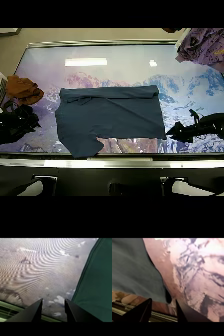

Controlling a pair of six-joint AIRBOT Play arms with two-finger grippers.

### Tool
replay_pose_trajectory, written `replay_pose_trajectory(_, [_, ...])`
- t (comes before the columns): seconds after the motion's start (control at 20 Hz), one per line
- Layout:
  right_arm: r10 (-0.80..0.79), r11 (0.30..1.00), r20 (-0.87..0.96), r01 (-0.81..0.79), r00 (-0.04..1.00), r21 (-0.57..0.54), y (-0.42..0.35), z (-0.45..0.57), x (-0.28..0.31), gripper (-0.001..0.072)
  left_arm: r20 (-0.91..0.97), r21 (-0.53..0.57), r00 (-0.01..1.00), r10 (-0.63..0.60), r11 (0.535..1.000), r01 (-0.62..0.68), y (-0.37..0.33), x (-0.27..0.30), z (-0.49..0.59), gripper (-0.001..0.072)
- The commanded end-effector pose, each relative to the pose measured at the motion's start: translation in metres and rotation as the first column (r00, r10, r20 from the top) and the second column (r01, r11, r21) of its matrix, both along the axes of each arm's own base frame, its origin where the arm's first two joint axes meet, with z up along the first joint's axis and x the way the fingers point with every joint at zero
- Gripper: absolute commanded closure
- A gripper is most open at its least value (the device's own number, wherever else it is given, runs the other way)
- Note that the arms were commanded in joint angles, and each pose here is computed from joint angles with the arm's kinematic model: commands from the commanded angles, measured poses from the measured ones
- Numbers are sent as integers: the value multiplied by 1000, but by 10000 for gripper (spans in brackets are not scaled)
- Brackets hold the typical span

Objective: Fold the clothes and pants, and hang the long-sleeved shirts on hangers.

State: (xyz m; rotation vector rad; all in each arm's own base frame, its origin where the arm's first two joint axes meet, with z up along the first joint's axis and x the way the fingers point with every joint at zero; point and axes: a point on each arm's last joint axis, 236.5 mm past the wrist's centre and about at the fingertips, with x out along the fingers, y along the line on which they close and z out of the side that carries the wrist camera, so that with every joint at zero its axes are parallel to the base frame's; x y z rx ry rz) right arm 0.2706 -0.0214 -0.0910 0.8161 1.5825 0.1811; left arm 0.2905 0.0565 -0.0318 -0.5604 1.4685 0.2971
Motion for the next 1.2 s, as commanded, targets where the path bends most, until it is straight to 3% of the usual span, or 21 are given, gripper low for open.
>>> replay_pose_trajectory(0.0, [-9,1000,-14,9,1000,16,10,-15,-12,343,-7,-3,1000,15,1000,-15,0,-2,-1,385])
replay_pose_trajectory(0.15, [-55,997,15,54,998,45,18,-19,-6,313,-26,-11,999,41,999,-41,-2,-5,-1,373])
replay_pose_trajectory(0.25, [-84,995,26,82,996,59,22,-22,-3,313,-32,-25,997,65,997,-66,-4,-6,-1,143])
replay_pose_trajectory(0.3, [-87,994,16,86,996,68,24,-24,-5,323,-24,-37,998,56,998,-57,-7,-4,0,139])
replay_pose_trajectory(0.4, [-88,993,-5,88,996,79,27,-29,-9,433,-10,-49,1000,2,999,-3,-11,-4,0,138])
replay_pose_trajectory(0.5, [-104,993,7,104,995,57,22,-34,-4,481,22,-95,1000,-5,995,7,-15,-5,-5,139])
replay_pose_trajectory(0.55, [-112,992,15,111,994,52,21,-34,-2,629,61,-151,998,-2,989,11,-21,-5,-8,139])
replay_pose_trajectory(0.6, [-116,992,19,115,993,48,20,-35,0,685,120,-214,993,-11,976,36,-30,-5,-10,139])
replay_pose_trajectory(0.8, [-112,992,15,111,994,59,22,-32,-2,685,134,-365,991,6,930,43,-56,-36,-37,139])
replay_pose_trajectory(1.0, [-111,993,43,109,993,46,20,-25,2,685,90,-395,995,-33,917,66,-79,-62,-63,139])
replay_pose_trajectory(1.15, [-109,994,61,107,992,37,19,-20,3,685,135,-394,991,-19,917,71,-86,-52,-68,141])
